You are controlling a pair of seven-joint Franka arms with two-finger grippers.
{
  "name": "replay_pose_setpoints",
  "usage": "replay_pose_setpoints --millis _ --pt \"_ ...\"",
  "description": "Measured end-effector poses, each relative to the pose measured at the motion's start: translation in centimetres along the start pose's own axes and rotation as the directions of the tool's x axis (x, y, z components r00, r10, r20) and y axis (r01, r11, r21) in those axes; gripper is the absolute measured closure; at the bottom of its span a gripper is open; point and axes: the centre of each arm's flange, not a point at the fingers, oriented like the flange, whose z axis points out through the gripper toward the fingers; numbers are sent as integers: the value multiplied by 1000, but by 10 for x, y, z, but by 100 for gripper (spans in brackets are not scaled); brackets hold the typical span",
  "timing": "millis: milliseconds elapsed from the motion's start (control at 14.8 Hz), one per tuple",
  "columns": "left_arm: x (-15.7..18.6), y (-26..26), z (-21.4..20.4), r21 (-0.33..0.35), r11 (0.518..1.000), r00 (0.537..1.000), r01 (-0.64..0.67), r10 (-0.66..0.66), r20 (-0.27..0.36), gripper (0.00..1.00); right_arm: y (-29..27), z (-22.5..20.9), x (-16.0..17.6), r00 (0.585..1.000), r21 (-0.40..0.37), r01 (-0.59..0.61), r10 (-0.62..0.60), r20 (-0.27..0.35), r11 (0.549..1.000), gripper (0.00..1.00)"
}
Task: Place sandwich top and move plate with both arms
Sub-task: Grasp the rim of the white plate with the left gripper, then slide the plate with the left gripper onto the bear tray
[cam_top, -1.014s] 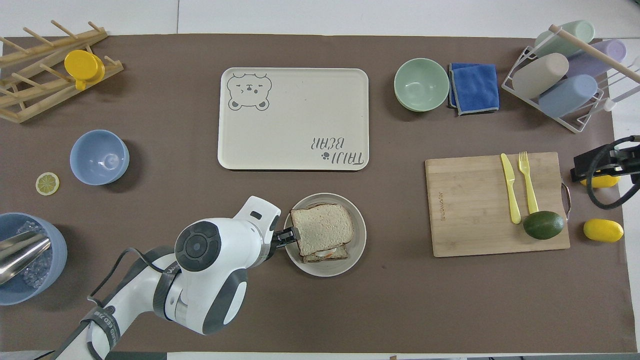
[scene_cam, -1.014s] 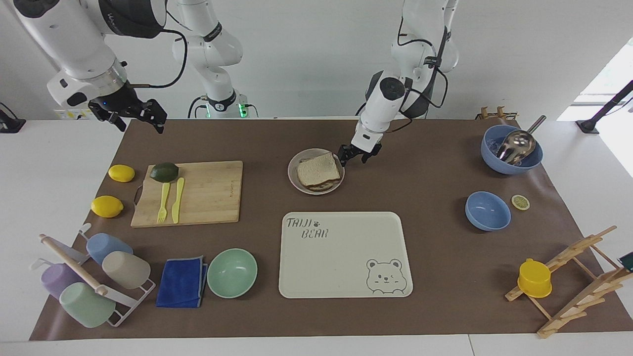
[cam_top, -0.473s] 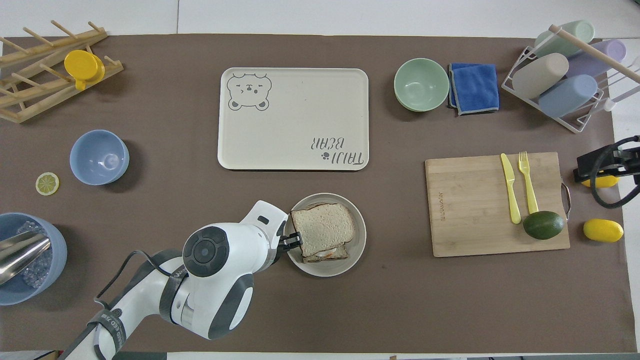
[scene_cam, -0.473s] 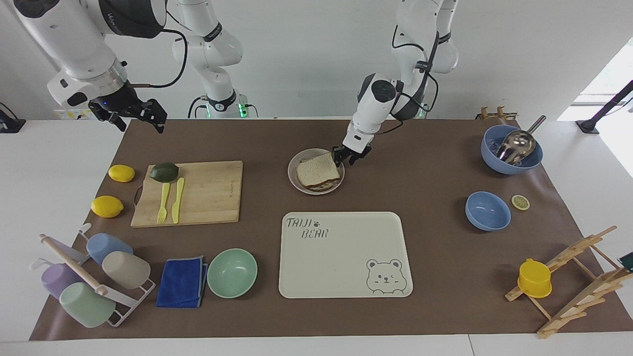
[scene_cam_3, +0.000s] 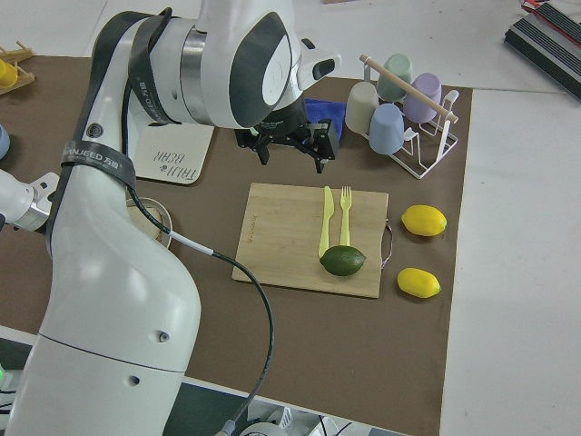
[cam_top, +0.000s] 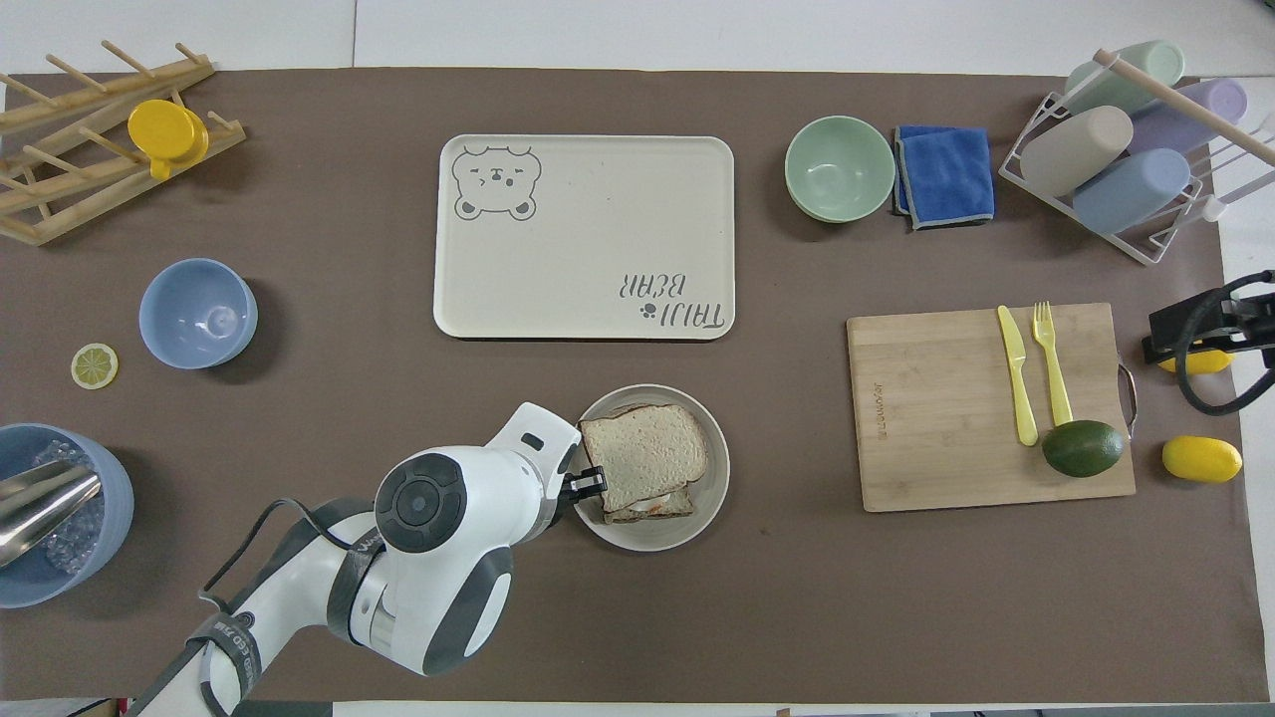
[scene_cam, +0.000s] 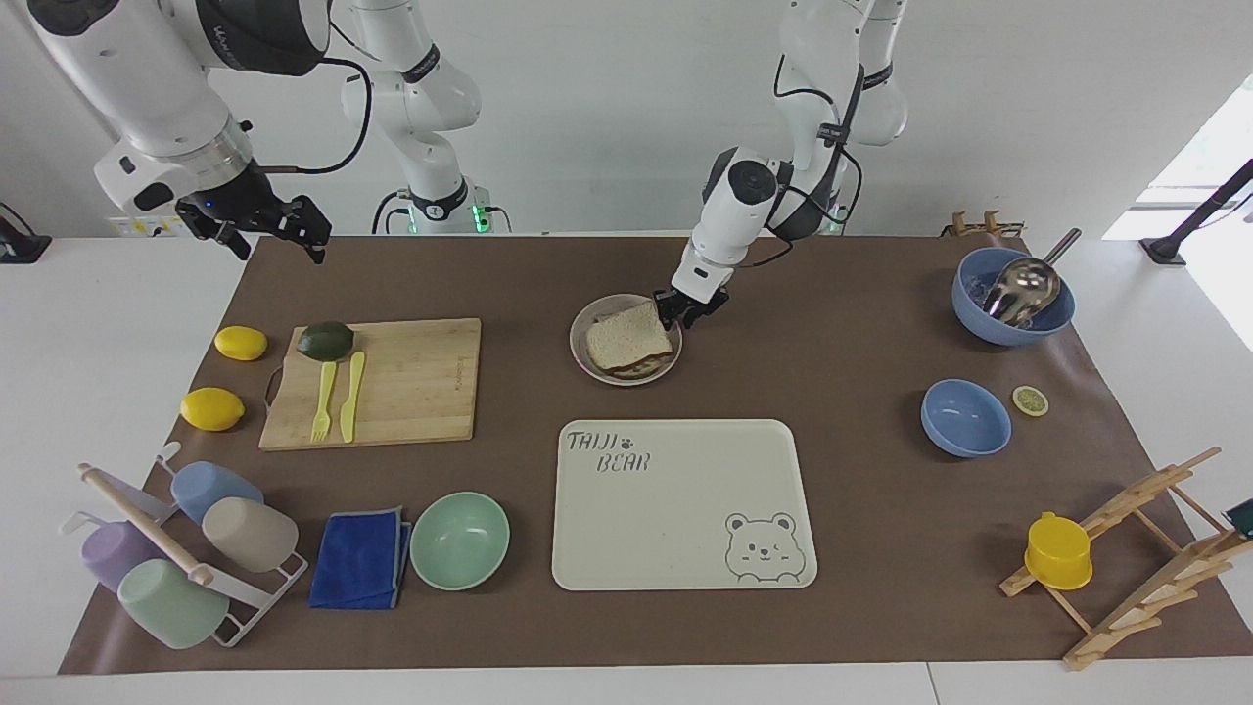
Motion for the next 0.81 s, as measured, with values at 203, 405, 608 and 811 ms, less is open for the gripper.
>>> replay_pose_setpoints --millis 203,405,608,811 --pt "0 0 0 0 1000 1000 -2 2 0 81 0 0 0 1000 0 0 0 0 1000 0" --pt "0 2 -2 -7 1000 1000 -14 14 -7 94 0 0 0 1000 0 0 0 0 1000 0" --pt "1 3 -3 -10 999 999 -31 31 -10 96 0 0 0 1000 0 0 0 0 1000 0" --pt "5 4 -8 -14 1000 1000 -26 25 -6 96 0 0 0 1000 0 0 0 0 1000 0"
